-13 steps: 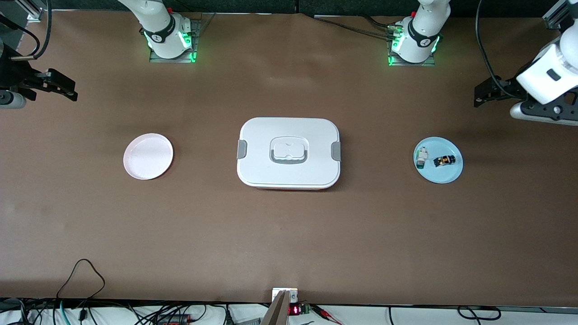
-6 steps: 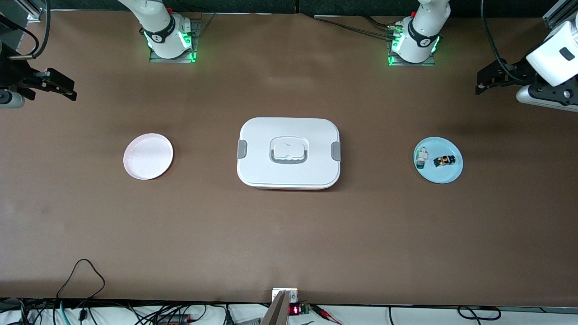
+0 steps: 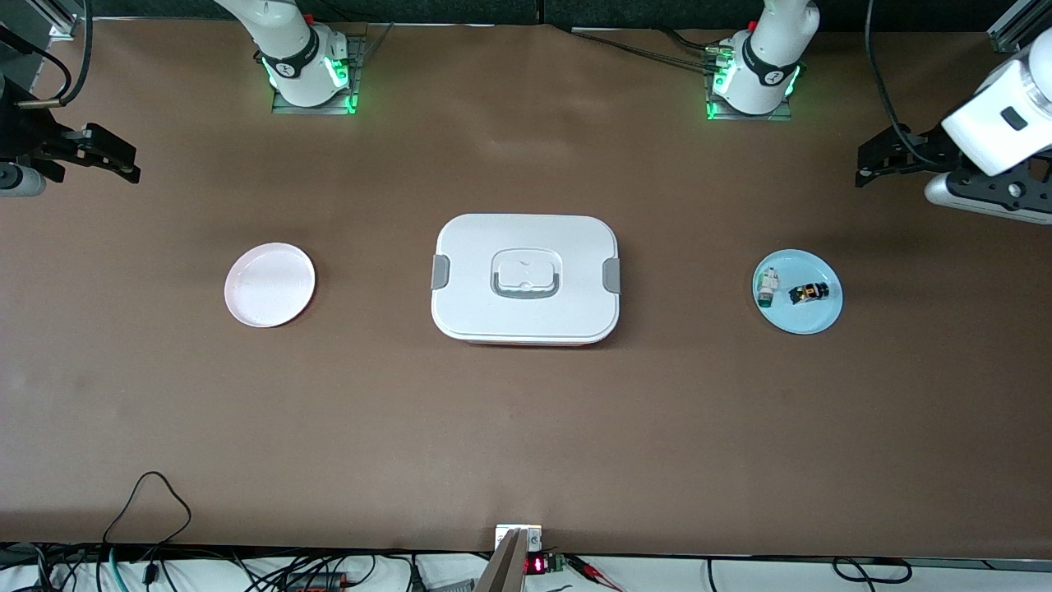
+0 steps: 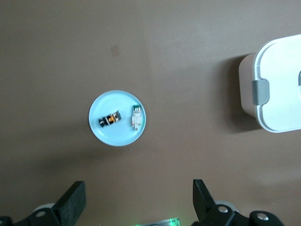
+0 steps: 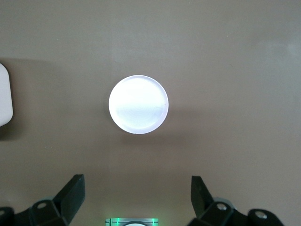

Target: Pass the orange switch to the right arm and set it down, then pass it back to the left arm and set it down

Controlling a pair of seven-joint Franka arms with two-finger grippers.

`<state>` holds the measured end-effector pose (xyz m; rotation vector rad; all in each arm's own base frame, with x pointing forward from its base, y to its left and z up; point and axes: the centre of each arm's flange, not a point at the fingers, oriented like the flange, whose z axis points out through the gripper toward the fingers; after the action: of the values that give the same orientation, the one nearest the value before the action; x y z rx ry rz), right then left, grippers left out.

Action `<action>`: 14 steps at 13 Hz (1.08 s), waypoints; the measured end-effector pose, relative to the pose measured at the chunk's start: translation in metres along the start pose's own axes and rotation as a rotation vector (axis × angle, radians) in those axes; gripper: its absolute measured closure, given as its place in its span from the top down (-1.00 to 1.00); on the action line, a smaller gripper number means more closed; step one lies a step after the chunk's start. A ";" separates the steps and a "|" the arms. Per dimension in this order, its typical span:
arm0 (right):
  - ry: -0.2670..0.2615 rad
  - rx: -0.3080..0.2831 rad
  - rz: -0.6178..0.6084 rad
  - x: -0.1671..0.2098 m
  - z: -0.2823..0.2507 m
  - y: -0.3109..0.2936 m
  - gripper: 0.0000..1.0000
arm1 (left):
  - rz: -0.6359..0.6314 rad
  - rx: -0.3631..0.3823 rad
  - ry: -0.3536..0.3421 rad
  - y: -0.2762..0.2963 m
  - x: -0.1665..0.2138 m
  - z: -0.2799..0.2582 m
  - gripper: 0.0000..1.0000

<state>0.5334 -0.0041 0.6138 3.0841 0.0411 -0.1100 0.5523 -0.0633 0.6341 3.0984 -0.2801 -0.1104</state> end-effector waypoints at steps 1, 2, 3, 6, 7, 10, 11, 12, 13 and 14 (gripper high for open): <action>0.000 0.000 0.001 0.000 0.000 0.000 1.00 | -0.004 0.001 0.008 -0.002 0.000 -0.002 1.00; 0.000 0.000 0.001 0.000 0.000 0.001 1.00 | -0.017 -0.011 0.012 -0.008 0.000 -0.004 1.00; 0.000 0.000 0.003 0.000 0.000 0.001 1.00 | -0.033 -0.036 0.015 -0.015 -0.001 -0.004 1.00; -0.004 0.001 0.015 0.000 0.001 0.008 1.00 | -0.054 -0.056 0.021 -0.027 -0.004 -0.007 1.00; -0.007 0.000 0.017 0.001 0.003 0.008 1.00 | -0.051 -0.055 0.024 -0.026 -0.005 -0.008 1.00; -0.006 -0.004 -0.002 0.007 0.003 -0.002 1.00 | -0.063 -0.049 0.025 -0.032 -0.007 -0.010 1.00; -0.005 -0.005 -0.004 0.009 0.003 -0.004 1.00 | -0.065 -0.044 0.024 -0.034 -0.007 -0.010 1.00; -0.007 -0.005 -0.004 0.011 0.004 -0.004 1.00 | -0.062 -0.033 0.022 -0.034 -0.008 -0.010 1.00; -0.008 -0.005 -0.002 0.013 0.005 -0.002 1.00 | -0.056 -0.019 0.021 -0.031 -0.008 -0.010 1.00; -0.010 -0.004 0.002 0.013 0.006 0.000 1.00 | -0.050 -0.012 0.022 -0.028 -0.008 -0.011 1.00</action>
<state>0.5461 -0.0042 0.6069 3.0792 0.0371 -0.1257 0.5501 -0.0340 0.6450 3.0937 -0.2007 -0.0790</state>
